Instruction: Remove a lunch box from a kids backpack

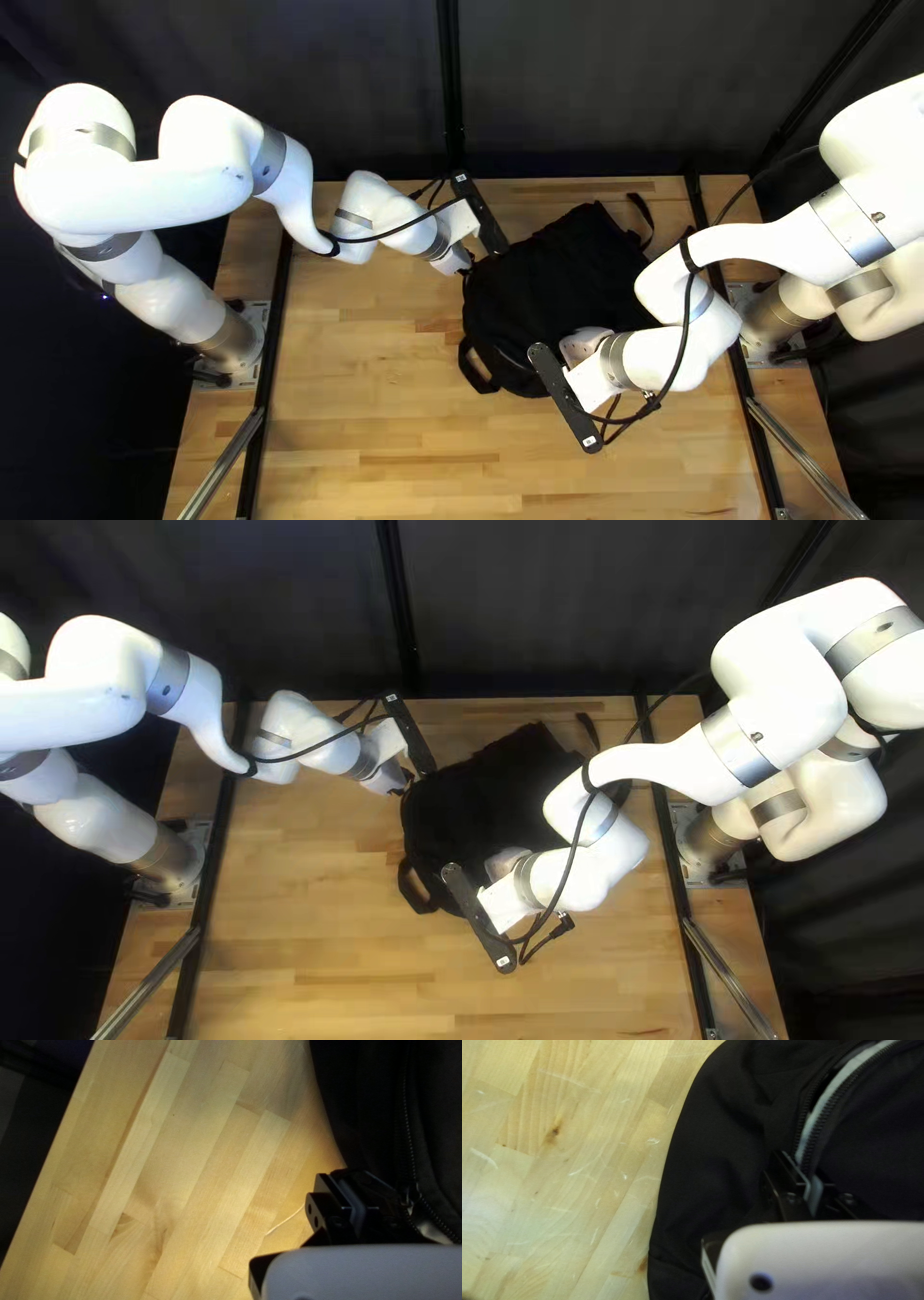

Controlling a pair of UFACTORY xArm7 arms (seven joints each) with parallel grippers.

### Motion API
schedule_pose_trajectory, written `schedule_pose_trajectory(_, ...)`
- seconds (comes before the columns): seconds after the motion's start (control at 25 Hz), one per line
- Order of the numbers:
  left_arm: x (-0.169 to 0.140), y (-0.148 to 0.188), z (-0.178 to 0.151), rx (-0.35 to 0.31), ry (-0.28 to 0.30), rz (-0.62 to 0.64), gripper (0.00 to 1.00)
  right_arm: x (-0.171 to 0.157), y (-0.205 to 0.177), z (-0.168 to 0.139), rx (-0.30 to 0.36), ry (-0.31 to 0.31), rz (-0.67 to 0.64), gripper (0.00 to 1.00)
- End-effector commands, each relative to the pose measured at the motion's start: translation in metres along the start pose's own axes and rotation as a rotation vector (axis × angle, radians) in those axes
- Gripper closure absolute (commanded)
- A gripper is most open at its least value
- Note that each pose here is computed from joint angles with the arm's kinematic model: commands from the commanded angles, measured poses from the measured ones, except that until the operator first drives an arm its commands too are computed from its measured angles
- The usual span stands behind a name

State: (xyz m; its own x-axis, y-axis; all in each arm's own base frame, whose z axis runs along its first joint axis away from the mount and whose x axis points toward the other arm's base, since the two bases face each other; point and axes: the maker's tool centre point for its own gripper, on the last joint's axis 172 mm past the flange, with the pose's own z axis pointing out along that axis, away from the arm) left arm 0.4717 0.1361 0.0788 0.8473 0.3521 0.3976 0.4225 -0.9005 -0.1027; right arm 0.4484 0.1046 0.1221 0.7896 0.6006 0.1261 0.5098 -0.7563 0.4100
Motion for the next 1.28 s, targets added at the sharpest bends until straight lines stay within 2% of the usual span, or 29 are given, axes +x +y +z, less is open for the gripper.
schedule_pose_trajectory(0.04,0.005,0.0,-0.001,-0.002,0.003,0.008,1.0,-0.001,0.0,0.0,-0.001,0.001,-0.003,1.0)
schedule_pose_trajectory(0.48,0.024,0.002,-0.012,-0.004,-0.003,0.04,1.0,0.0,0.004,-0.001,-0.001,0.003,-0.009,1.0)
schedule_pose_trajectory(1.16,0.041,0.006,-0.004,-0.018,-0.031,0.08,1.0,0.001,0.007,0.003,0.006,0.006,-0.015,1.0)
schedule_pose_trajectory(1.2,0.039,0.007,-0.003,-0.02,-0.032,0.08,0.91,0.001,0.007,0.003,0.006,0.005,-0.014,1.0)
schedule_pose_trajectory(1.24,0.038,0.007,-0.003,-0.021,-0.032,0.08,0.26,0.0,0.007,0.003,0.006,0.005,-0.013,1.0)
schedule_pose_trajectory(1.28,0.032,0.009,-0.005,-0.02,-0.03,0.08,0.0,0.0,0.007,0.003,0.006,0.005,-0.013,1.0)
